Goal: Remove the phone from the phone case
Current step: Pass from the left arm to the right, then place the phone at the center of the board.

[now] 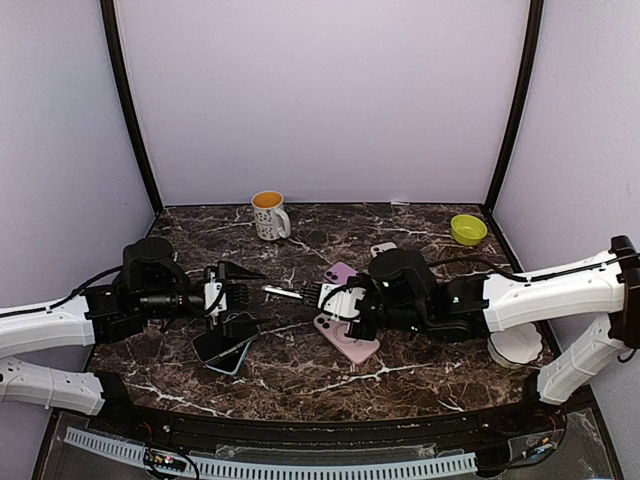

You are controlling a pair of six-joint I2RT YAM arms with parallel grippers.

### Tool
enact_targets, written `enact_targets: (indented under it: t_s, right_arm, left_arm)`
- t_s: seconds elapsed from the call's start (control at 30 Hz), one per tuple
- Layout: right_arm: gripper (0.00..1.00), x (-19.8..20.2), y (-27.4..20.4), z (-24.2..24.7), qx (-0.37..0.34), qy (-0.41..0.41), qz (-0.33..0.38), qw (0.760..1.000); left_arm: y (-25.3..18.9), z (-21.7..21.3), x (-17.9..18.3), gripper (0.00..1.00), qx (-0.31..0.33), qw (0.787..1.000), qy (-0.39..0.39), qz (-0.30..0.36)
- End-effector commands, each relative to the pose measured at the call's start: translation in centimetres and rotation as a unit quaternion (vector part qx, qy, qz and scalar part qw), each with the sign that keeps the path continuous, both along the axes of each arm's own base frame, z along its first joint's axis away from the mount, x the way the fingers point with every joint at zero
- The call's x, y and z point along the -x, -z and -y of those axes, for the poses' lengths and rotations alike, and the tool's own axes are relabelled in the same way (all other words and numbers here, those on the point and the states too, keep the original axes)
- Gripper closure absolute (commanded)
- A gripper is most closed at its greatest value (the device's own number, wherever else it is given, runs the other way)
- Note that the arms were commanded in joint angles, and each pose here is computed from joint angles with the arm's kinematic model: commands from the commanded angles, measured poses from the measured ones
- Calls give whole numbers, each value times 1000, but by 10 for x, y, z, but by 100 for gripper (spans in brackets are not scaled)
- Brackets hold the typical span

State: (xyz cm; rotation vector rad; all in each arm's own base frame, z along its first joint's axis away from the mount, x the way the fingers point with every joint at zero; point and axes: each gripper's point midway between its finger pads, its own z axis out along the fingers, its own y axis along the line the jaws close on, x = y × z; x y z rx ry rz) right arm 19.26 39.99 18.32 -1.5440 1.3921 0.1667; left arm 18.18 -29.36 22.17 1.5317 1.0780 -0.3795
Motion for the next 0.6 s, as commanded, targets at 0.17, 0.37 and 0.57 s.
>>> enact_targets:
  t_s: [0.17, 0.37, 0.57]
  right_arm:
    - [100, -37, -21, 5, -56, 99, 34, 993]
    - [100, -63, -12, 2, -50, 145, 48, 987]
    - [100, -85, 3, -14, -40, 161, 49, 985]
  left_arm:
    - [-31, -8, -18, 21, 32, 997, -54, 54]
    - [-43, -24, -44, 11, 40, 984, -139, 100]
    - [-59, -50, -71, 8, 46, 958, -242, 147]
